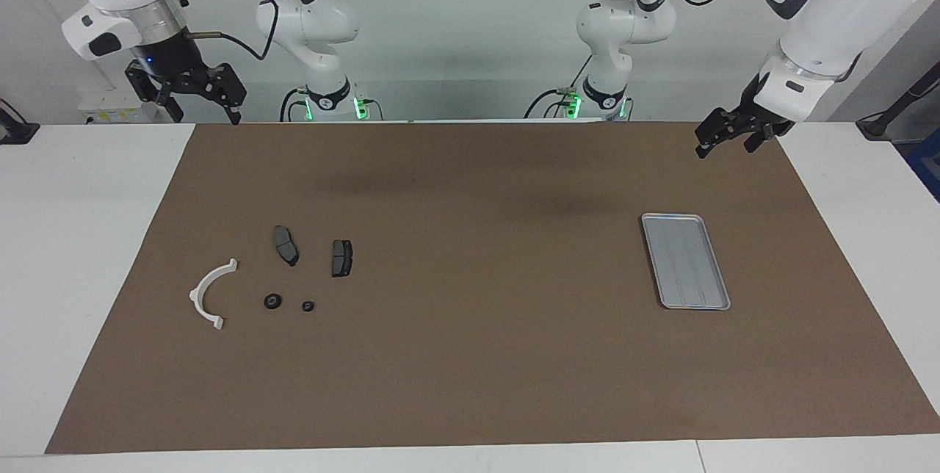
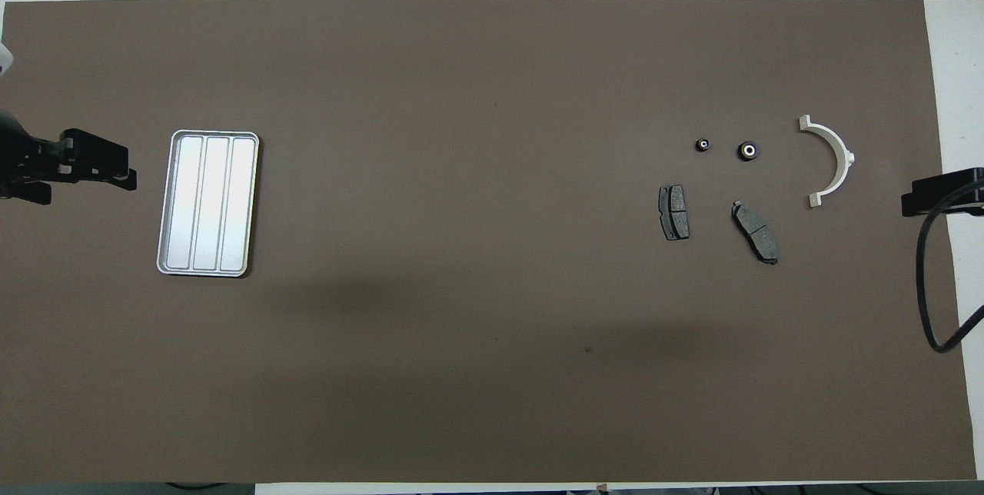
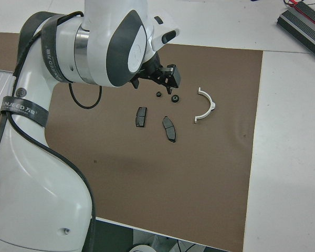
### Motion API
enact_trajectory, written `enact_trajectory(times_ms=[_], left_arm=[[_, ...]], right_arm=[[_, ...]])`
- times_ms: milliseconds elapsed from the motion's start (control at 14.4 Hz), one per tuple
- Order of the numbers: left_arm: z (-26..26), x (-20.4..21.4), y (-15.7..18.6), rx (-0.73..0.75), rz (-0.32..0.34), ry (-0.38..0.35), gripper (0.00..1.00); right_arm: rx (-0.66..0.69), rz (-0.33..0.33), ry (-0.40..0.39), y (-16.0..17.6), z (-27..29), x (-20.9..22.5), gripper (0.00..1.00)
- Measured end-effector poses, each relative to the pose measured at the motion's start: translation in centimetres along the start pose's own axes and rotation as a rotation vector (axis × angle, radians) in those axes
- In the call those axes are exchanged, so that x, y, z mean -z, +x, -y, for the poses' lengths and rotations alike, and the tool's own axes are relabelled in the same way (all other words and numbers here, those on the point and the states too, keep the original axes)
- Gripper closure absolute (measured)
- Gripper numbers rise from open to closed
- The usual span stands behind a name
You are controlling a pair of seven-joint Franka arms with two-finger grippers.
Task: Pick bearing gear from pile to tray
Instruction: 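Reach the right gripper toward the two small black bearing gears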
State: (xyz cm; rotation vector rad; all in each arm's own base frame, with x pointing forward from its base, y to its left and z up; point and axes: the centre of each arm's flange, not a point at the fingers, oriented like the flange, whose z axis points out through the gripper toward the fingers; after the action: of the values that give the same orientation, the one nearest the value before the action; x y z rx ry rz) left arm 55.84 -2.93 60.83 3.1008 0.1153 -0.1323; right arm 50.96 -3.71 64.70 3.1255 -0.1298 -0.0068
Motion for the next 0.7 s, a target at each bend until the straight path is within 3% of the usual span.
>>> enact_trajectory(times_ms=[418,696], left_arm=[[-0.1,0.0,0.0,-0.003,0.000,0.000,0.00],[-0.1,0.0,0.0,-0.002,0.000,0.000,0.00]], right_arm=[[-0.013,-0.001,0.000,0.3,-0.6,-0.3,0.00],[-0.014,-0.035,-0.002,4.2,-0.6,-3.8,0.00]])
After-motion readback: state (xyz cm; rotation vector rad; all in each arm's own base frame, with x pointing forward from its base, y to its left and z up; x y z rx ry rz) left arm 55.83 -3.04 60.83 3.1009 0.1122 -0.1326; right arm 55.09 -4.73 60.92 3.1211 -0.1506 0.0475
